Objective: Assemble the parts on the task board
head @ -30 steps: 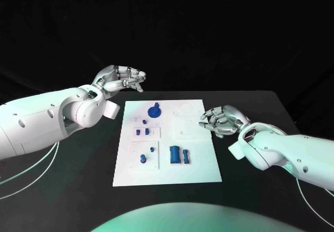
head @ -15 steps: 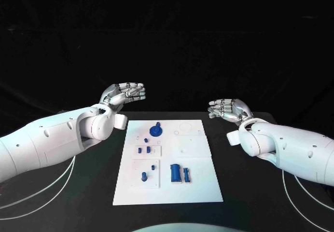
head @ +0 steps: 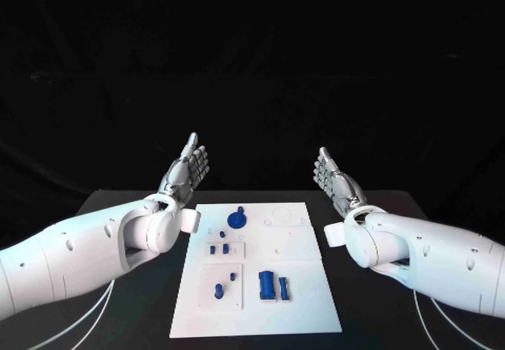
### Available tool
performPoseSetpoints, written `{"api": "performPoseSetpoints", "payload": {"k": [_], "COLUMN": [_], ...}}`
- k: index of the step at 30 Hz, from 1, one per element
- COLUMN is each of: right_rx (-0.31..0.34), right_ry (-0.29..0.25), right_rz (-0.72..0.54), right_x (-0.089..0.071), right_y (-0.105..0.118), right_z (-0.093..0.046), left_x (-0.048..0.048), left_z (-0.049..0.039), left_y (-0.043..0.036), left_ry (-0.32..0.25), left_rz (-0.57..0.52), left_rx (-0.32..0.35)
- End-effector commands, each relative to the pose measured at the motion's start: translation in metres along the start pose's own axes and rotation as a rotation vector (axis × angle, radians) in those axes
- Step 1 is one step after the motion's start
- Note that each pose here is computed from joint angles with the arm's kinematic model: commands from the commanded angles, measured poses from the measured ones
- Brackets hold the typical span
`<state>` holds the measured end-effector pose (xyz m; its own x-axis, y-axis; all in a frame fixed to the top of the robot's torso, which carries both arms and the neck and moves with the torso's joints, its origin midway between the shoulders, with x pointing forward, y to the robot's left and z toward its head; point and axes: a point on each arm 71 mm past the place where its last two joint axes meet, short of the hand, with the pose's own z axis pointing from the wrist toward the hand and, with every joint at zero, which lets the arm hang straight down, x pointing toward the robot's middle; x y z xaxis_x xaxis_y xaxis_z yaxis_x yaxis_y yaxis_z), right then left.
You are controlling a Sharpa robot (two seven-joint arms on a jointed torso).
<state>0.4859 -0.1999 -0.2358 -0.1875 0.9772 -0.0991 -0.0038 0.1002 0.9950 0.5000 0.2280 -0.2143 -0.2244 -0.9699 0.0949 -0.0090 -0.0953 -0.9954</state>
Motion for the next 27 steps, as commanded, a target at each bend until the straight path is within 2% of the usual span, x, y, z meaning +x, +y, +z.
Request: {"api": "performPoseSetpoints", "payload": {"k": [1,8,11,27], "right_rx": [-0.012,-0.007,-0.007,-0.007], "right_ry": [-0.135,-0.171,-0.171,-0.171], "right_rz": [0.061,0.11,0.11,0.11], "right_x": [0.002,0.011,0.011,0.011], "right_y": [0.006,0.012,0.012,0.012], "right_z": [-0.011,-0.022,-0.023,-0.023], "left_x": [0.011,0.0353,0.0401,0.0421], "left_z": [-0.0085,-0.0244,-0.0279,-0.0294], "left_y": [0.0035,0.0116,0.013,0.0135], "left_ry": [-0.133,-0.192,-0.204,-0.209], "left_rz": [0.056,0.079,0.084,0.086], "left_rx": [0.017,0.002,-0.001,-0.002]}}
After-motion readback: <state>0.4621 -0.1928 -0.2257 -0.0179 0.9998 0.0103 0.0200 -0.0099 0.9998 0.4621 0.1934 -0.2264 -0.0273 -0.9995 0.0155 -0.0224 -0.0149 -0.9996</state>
